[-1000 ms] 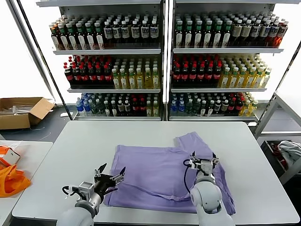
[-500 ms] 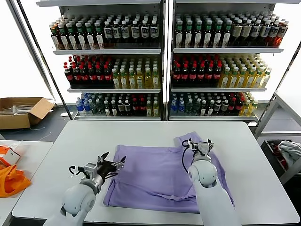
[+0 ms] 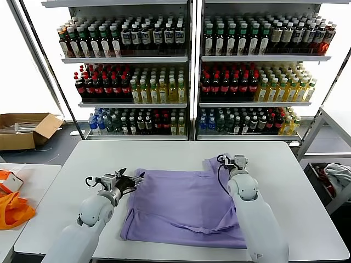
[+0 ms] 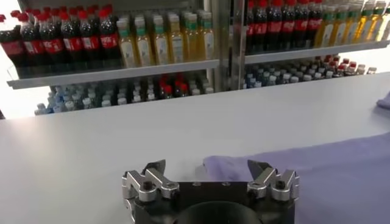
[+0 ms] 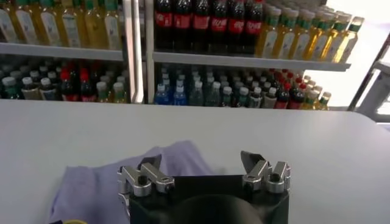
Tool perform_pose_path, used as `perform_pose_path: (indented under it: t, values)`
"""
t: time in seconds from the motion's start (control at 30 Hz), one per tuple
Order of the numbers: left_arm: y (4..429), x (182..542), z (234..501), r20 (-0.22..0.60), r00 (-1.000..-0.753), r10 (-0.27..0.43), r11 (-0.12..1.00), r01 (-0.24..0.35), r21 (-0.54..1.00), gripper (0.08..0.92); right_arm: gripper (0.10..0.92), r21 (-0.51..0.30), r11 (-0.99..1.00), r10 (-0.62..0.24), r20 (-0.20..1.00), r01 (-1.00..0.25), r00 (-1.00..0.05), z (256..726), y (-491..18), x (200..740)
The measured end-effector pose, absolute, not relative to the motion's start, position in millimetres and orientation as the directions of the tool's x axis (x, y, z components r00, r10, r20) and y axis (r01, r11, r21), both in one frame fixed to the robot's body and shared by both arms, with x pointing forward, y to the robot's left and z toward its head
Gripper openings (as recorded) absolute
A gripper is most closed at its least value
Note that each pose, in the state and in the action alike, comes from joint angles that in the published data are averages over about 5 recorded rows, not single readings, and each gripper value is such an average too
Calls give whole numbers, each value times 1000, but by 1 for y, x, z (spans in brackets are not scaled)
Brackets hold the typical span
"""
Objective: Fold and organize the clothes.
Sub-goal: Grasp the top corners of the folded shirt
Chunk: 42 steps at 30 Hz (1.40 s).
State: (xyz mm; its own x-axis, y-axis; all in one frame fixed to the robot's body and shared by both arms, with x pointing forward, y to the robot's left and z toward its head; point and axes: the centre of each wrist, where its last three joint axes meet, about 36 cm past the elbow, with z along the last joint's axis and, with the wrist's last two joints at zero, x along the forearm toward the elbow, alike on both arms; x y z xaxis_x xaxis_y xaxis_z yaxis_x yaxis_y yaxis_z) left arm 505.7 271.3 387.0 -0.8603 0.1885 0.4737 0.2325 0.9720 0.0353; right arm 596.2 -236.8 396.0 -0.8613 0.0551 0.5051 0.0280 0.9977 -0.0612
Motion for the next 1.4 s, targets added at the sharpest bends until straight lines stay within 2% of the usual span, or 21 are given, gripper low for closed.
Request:
perform_pose_path:
  t: [0.33, 0.5, 0.63, 0.87, 1.23, 1.3, 1.4]
  values:
    - [276, 520, 381, 497, -849, 179, 975, 219, 23, 823, 816, -20, 1000, 6, 527, -6, -850, 394, -249, 608]
    - [282, 520, 379, 513, -840, 176, 977, 215, 17, 781, 711, -22, 1000, -3, 527, -17, -850, 394, -252, 606]
    - [283, 518, 377, 522, -833, 184, 975, 221, 10, 674, 602, -25, 999, -9, 525, -26, -851, 394, -252, 603]
    - [278, 515, 375, 533, -820, 209, 970, 242, -7, 466, 458, -21, 999, -16, 521, -31, -854, 394, -252, 597]
    - [270, 504, 369, 532, -805, 262, 960, 276, -54, 155, 135, -11, 1000, -7, 519, -15, -855, 391, -250, 587]
    - [270, 503, 368, 527, -807, 266, 959, 276, -61, 110, 114, -7, 1000, -5, 517, -10, -856, 391, -250, 585]
    - [270, 501, 368, 516, -813, 269, 959, 275, -68, 86, 108, 1, 1000, 0, 513, 0, -858, 392, -250, 582]
